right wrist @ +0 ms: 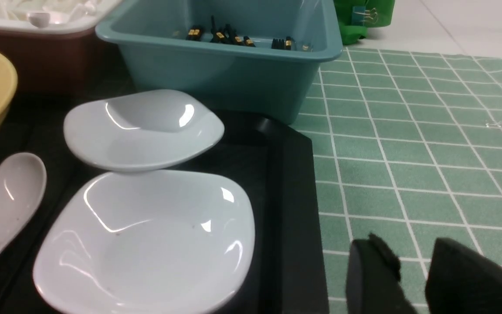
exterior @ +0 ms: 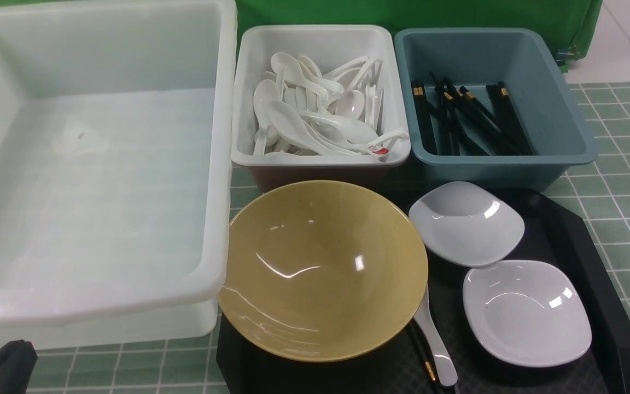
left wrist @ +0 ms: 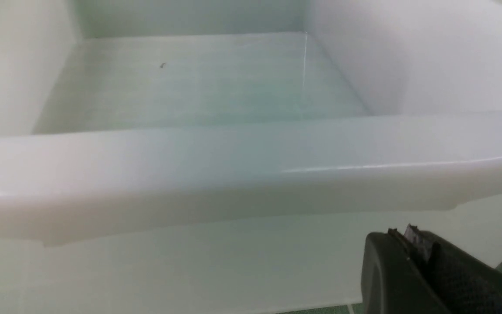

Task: On blue table put chopsticks spoon bowls plates into blue grey white boxes.
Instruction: 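Grasp the large bowl on the tray by its rim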

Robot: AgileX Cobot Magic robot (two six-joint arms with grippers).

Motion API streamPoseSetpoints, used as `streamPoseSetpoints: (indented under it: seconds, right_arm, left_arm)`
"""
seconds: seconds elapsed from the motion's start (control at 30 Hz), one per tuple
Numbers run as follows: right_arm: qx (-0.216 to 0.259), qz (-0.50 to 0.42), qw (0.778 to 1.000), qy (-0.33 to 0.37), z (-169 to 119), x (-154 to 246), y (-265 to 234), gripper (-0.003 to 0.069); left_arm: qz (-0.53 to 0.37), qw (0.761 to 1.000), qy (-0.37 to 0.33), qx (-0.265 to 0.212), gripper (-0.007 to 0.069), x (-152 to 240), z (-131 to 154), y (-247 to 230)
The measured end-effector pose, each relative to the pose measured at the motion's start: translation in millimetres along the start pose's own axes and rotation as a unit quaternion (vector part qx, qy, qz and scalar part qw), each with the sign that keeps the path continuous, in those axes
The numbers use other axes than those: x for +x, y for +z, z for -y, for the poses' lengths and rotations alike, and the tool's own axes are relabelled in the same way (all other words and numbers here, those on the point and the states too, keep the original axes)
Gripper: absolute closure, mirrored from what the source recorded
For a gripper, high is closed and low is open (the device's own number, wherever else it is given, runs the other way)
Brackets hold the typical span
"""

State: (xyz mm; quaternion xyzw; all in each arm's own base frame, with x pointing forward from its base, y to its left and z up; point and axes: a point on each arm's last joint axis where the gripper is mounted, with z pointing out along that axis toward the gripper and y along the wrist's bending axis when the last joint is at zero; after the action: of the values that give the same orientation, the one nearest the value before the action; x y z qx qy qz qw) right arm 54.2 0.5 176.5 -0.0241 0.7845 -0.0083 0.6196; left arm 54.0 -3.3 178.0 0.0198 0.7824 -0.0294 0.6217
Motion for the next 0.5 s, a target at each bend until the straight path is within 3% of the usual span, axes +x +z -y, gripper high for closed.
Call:
streamPoseSetpoints:
  seconds: [0.5]
  right_arm:
    - [0.0, 0.012, 1.0, 0.0, 0.0, -2.1, 0.0, 0.0423]
  left_arm:
    - [0.03, 0.999, 0.014, 0.002, 0.0621, -5.5, 0.4, -0.2]
